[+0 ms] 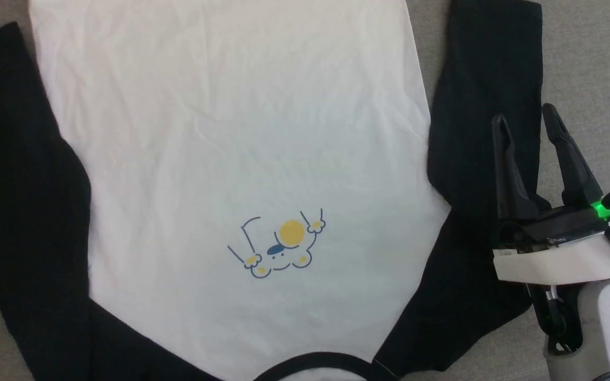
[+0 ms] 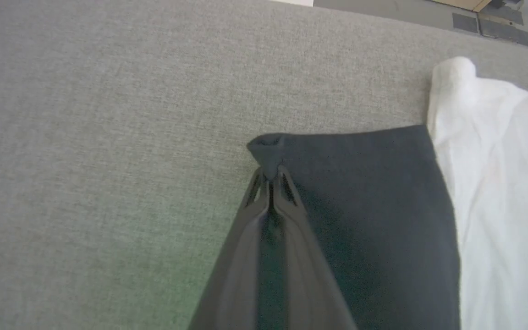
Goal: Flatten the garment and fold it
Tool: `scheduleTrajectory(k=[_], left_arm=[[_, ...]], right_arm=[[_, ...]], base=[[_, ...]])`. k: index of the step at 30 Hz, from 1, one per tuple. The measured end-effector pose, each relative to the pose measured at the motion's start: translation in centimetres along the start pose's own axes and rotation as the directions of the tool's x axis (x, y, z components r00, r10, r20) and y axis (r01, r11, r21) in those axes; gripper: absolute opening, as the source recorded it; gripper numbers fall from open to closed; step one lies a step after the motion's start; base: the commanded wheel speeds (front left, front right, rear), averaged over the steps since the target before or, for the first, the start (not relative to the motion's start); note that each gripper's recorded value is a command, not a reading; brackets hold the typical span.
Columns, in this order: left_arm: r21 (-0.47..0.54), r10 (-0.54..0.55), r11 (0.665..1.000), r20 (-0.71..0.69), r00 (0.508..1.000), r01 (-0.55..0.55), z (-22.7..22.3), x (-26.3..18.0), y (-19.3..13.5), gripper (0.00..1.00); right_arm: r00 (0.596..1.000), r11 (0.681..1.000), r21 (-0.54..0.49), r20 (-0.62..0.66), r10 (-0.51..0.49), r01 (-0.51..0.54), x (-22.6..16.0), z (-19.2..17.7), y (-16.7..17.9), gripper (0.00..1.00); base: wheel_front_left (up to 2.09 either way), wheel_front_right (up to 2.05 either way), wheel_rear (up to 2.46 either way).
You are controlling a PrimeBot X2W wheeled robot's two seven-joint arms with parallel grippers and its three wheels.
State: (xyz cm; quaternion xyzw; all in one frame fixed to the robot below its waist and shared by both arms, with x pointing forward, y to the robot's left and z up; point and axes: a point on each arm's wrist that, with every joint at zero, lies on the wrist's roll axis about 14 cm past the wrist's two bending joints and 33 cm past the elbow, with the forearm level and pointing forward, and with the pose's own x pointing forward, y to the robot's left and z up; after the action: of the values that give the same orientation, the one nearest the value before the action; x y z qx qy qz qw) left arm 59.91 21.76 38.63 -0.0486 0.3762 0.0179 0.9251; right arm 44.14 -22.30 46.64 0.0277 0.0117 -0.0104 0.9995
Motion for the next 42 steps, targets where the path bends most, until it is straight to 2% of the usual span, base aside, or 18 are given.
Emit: scheduleTrajectory(k=[7, 11, 15, 19, 26, 30, 34, 39, 41, 42], left_arm=[[-0.014, 0.007, 1.0, 0.218, 0.976, -0.004, 3.2, -4.5, 2.2, 0.0], [-0.035, 0.008, 0.999, 0.323, 0.946, 0.004, 4.6, -8.7, 3.5, 0.0], [-0.006, -0.034, 0.999, 0.42, 0.907, 0.04, 5.9, -14.0, 3.7, 0.0], [0.041, -0.088, 0.996, 0.501, 0.861, 0.078, 7.0, -19.2, 2.7, 0.0], [0.174, -0.259, 0.966, 0.576, 0.775, 0.194, 6.5, -27.3, -2.3, 0.0], [0.247, -0.39, 0.921, 0.589, 0.708, 0.302, 5.3, -31.0, -6.7, 0.0], [0.303, -0.515, 0.857, 0.548, 0.66, 0.417, 3.1, -32.9, -11.0, 0.0], [0.286, -0.631, 0.77, 0.472, 0.615, 0.57, -0.3, -32.7, -16.9, 0.0], [0.277, -0.656, 0.75, 0.432, 0.619, 0.601, -1.9, -31.8, -18.8, 0.0], [0.26, -0.681, 0.726, 0.394, 0.617, 0.636, -3.2, -31.1, -20.3, 0.0]], right_arm=[[1.0, 1.0, -0.011, 0.028, 0.006, -0.005, -0.8, 2.0, 0.0, 1.0], [0.999, 1.0, -0.001, 0.036, 0.012, -0.012, -1.8, 3.0, 0.4, 1.0], [0.999, 1.0, 0.002, 0.052, 0.015, -0.015, -3.0, 4.2, 0.6, 1.0], [0.996, 0.999, 0.013, 0.079, 0.037, -0.038, -3.7, 5.5, 1.5, 1.0], [0.987, 0.995, 0.034, 0.13, 0.092, -0.097, -4.1, 7.5, 3.8, 1.0], [0.981, 0.991, 0.041, 0.152, 0.121, -0.128, -4.3, 8.4, 4.9, 1.0], [0.975, 0.987, 0.042, 0.173, 0.143, -0.152, -4.4, 9.3, 5.7, 1.0], [0.973, 0.987, 0.044, 0.18, 0.143, -0.153, -4.8, 9.5, 5.8, 1.0], [0.976, 0.988, 0.044, 0.172, 0.136, -0.145, -4.8, 9.3, 5.5, 1.0], [0.977, 0.989, 0.044, 0.168, 0.13, -0.139, -4.8, 9.2, 5.3, 1.0]], base=[[0.0, 0.0, 0.0], [0.0, 0.0, 0.0], [0.0, 0.0, 0.0], [0.0, 0.0, 0.0], [0.0, 0.0, 0.0], [0.0, 0.0, 0.0], [0.0, 0.0, 0.0], [0.0, 0.0, 0.0], [0.0, 0.0, 0.0], [0.0, 0.0, 0.0]])
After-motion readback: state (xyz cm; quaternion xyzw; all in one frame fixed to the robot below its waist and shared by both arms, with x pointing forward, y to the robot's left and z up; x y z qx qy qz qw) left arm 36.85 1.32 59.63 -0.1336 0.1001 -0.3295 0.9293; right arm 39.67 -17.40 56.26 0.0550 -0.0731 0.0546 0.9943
